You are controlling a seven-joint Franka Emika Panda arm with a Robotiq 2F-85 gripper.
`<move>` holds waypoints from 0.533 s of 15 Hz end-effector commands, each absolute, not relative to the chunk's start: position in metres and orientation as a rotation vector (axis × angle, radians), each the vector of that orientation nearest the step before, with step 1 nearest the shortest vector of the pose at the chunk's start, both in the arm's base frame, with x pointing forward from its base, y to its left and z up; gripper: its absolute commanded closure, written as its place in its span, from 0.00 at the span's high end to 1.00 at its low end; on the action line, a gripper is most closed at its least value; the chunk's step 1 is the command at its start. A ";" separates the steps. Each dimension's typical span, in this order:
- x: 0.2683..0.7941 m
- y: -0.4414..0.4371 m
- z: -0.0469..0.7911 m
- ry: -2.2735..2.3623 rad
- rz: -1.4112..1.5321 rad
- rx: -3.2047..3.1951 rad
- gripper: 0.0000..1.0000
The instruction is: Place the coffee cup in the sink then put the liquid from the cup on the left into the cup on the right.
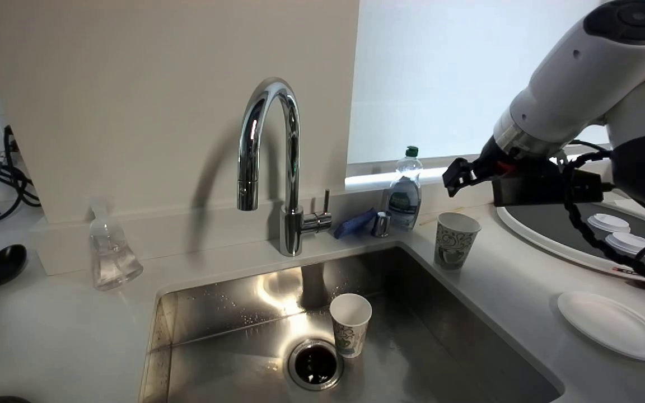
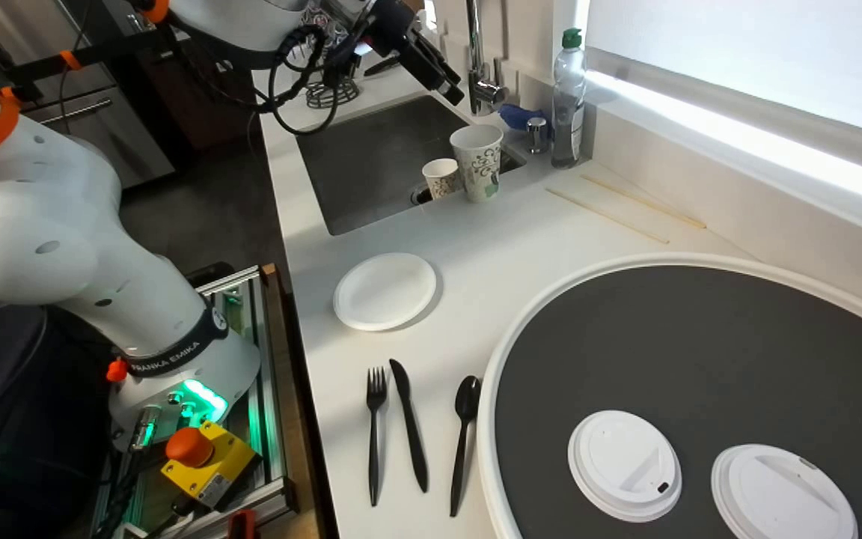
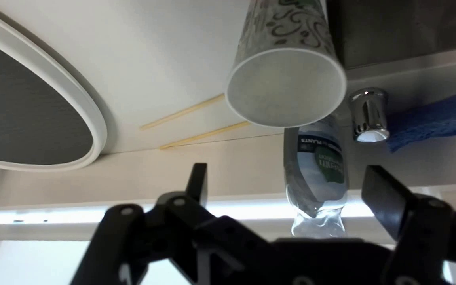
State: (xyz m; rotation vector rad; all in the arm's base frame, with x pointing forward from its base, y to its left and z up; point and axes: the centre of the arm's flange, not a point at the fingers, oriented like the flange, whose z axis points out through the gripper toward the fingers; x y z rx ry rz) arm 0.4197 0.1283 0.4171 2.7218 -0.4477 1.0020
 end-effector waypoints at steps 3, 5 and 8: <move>0.391 0.148 0.432 -0.264 0.956 2.739 1.00; 0.409 0.148 0.427 -0.292 0.996 2.744 1.00; 0.410 0.146 0.427 -0.297 0.995 2.743 1.00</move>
